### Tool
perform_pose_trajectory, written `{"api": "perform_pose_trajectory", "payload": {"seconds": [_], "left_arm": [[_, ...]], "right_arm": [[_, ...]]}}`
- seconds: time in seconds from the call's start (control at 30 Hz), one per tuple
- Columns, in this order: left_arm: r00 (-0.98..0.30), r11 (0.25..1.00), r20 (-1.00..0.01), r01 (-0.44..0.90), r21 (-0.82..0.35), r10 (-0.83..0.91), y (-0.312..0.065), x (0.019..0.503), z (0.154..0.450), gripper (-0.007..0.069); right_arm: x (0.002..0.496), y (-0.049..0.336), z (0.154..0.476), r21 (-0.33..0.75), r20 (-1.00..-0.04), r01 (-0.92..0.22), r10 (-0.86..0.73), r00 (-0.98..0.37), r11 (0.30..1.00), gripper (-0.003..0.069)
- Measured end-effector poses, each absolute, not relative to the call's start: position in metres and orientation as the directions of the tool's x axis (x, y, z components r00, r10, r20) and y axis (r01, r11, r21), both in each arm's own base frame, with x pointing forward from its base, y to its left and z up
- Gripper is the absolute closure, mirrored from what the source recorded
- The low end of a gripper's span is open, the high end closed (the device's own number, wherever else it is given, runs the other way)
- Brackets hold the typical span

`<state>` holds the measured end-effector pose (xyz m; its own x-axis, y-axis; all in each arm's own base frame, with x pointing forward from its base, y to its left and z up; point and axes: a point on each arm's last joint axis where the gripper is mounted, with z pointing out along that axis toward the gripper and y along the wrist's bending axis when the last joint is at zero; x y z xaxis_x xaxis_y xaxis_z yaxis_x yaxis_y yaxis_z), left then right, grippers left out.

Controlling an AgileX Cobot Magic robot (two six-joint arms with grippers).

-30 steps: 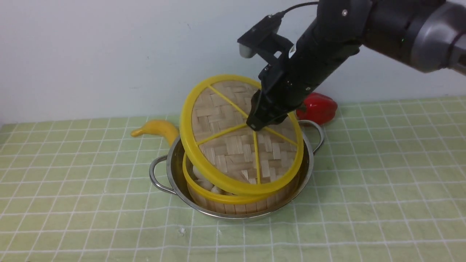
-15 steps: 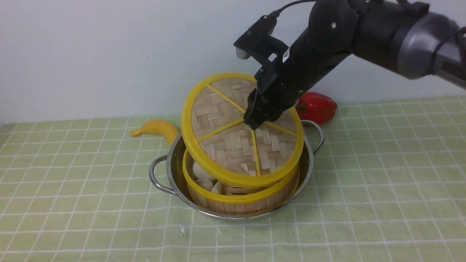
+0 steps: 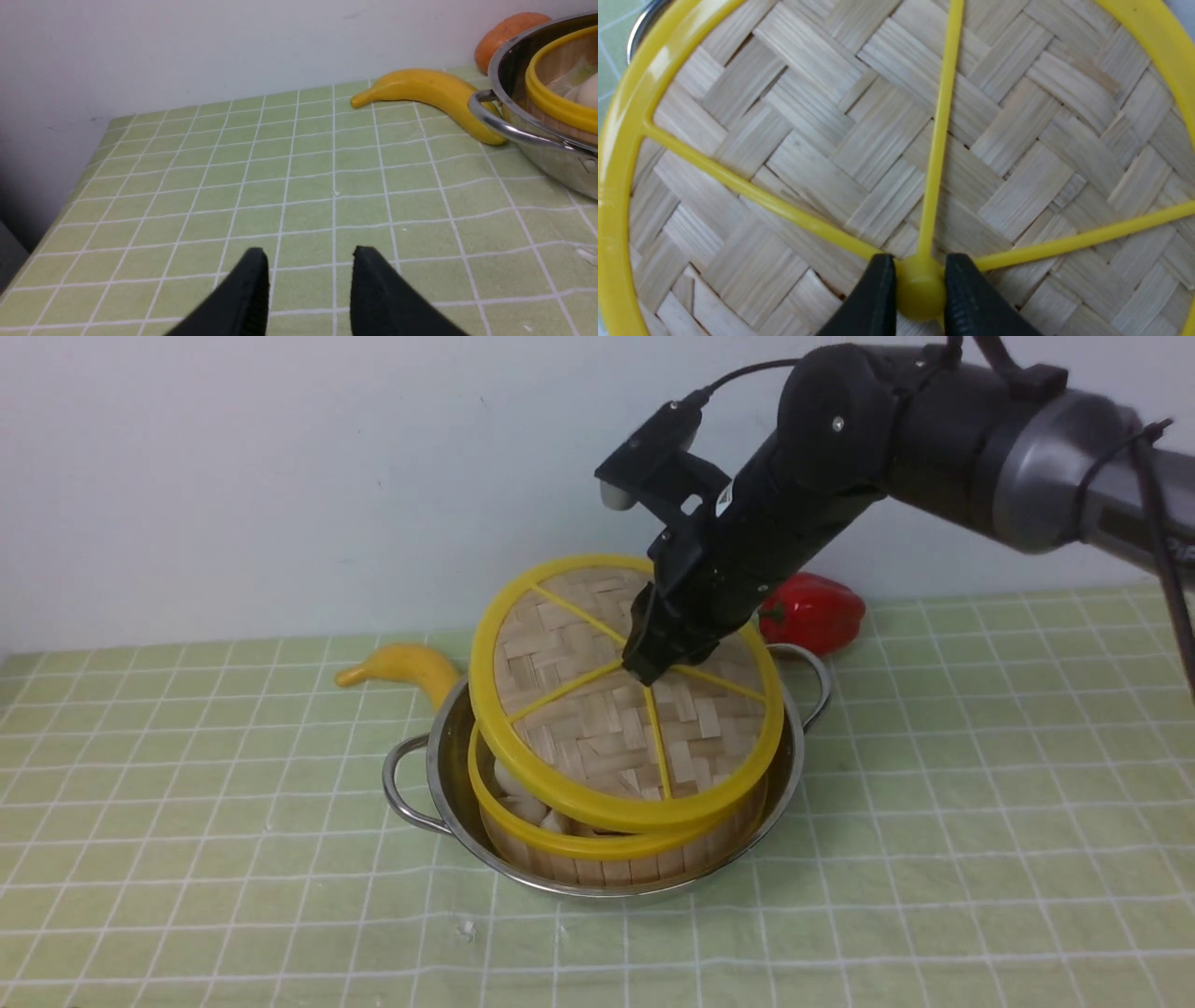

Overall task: Place the steamer in the pot on the green tablecloth, and put the lid on the steamer.
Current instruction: 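Place the bamboo steamer lid onto the steamer basket in the pot with the right gripper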

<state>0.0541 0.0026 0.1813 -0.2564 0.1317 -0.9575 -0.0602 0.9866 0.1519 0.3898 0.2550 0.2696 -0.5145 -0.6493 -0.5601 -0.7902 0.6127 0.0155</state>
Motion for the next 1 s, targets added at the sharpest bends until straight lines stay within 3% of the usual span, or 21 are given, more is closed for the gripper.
{"api": "perform_pose_trajectory", "payload": {"seconds": [0.33, 0.6, 1.0], "left_arm": [[-0.256, 0.987, -0.958, -0.060, 0.152, 0.132, 0.003, 0.054, 0.181, 0.0382], [-0.256, 0.987, -0.958, -0.060, 0.152, 0.132, 0.003, 0.054, 0.181, 0.0382], [-0.256, 0.987, -0.958, -0.060, 0.152, 0.132, 0.003, 0.054, 0.181, 0.0382]], "right_arm": [[0.397, 0.263, 0.245, 0.055, -0.554, -0.792, -0.642, -0.531, 0.608, 0.0513], [0.395, 0.277, 0.232, 0.028, -0.556, -0.835, -0.685, -0.470, 0.550, 0.0513], [0.397, 0.284, 0.244, 0.017, -0.564, -0.855, -0.701, -0.436, 0.518, 0.0514]]}}
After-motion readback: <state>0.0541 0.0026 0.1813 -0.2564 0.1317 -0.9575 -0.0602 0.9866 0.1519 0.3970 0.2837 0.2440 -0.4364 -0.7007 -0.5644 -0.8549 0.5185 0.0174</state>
